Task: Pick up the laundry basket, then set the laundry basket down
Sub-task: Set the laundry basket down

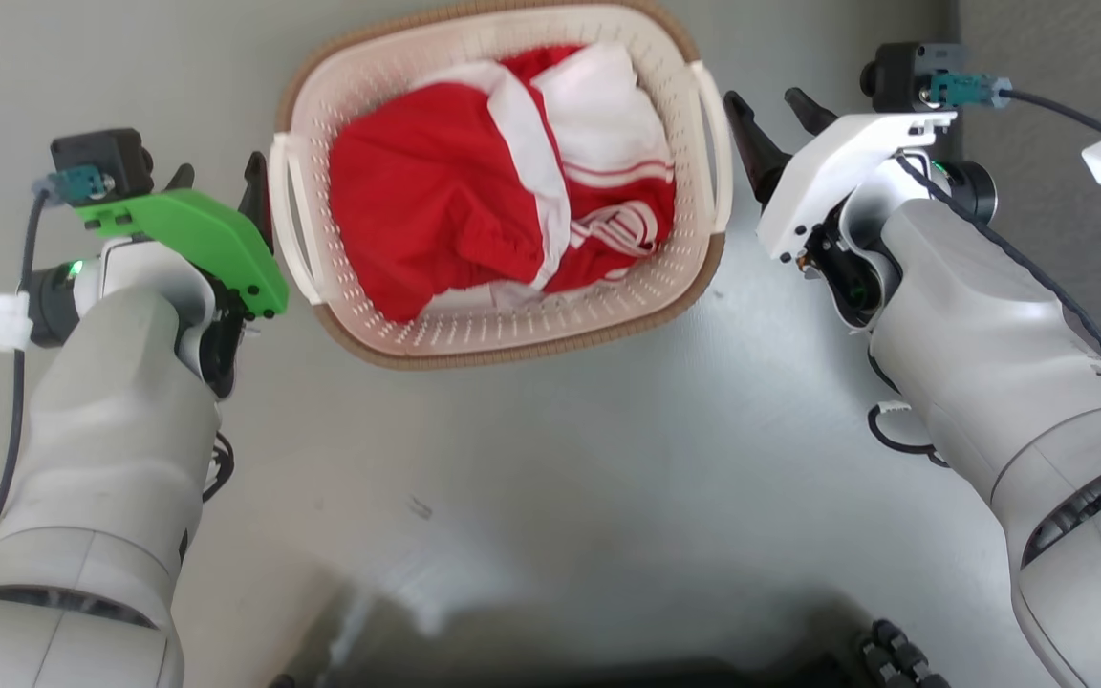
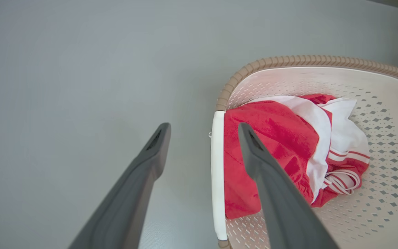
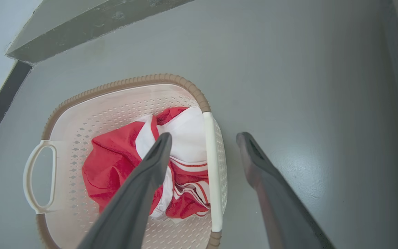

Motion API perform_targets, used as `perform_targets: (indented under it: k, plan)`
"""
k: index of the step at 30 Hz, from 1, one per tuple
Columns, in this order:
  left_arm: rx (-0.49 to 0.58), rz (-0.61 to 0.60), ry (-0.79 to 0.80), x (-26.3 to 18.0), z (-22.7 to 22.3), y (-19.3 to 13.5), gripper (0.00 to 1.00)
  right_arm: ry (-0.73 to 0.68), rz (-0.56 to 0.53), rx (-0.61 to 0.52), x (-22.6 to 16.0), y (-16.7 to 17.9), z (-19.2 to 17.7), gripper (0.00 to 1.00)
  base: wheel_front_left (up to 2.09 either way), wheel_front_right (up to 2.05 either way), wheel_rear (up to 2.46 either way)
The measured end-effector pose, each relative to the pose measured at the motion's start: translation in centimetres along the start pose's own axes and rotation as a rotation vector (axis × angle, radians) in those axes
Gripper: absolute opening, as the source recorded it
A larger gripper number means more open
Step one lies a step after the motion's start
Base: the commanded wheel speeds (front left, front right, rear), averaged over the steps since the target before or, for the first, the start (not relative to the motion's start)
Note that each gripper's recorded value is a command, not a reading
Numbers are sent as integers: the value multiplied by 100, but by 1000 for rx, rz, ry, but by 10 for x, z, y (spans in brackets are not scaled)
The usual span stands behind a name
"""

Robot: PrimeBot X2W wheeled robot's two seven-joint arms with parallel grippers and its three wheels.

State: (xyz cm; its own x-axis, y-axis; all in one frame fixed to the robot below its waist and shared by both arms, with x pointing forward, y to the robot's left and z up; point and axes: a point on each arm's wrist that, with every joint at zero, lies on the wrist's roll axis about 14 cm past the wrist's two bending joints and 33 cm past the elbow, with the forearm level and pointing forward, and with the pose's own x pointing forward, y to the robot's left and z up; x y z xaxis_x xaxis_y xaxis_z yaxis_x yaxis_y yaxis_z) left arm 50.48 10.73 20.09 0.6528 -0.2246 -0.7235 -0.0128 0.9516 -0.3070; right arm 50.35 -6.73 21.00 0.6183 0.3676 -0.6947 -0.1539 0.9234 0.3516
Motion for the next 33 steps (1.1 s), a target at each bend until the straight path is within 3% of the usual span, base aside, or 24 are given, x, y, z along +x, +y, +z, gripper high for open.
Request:
perform_targets:
  k: [17, 21, 26, 33]
  plan:
    - [29, -38, -253, -60, 78, -23, 100, -230, -4, -116, -58, 22, 74, 100, 0, 0, 0]
    - [25, -51, -314, -78, 94, -27, 100, -381, 5, -129, -78, 35, 126, 100, 0, 0, 0]
    - [52, -80, -496, -107, 154, -38, 100, -545, 13, -167, -110, 50, 177, 100, 0, 0, 0]
    - [55, -91, -612, -142, 171, -47, 100, -617, 1, -197, -143, 57, 175, 100, 0, 0, 0]
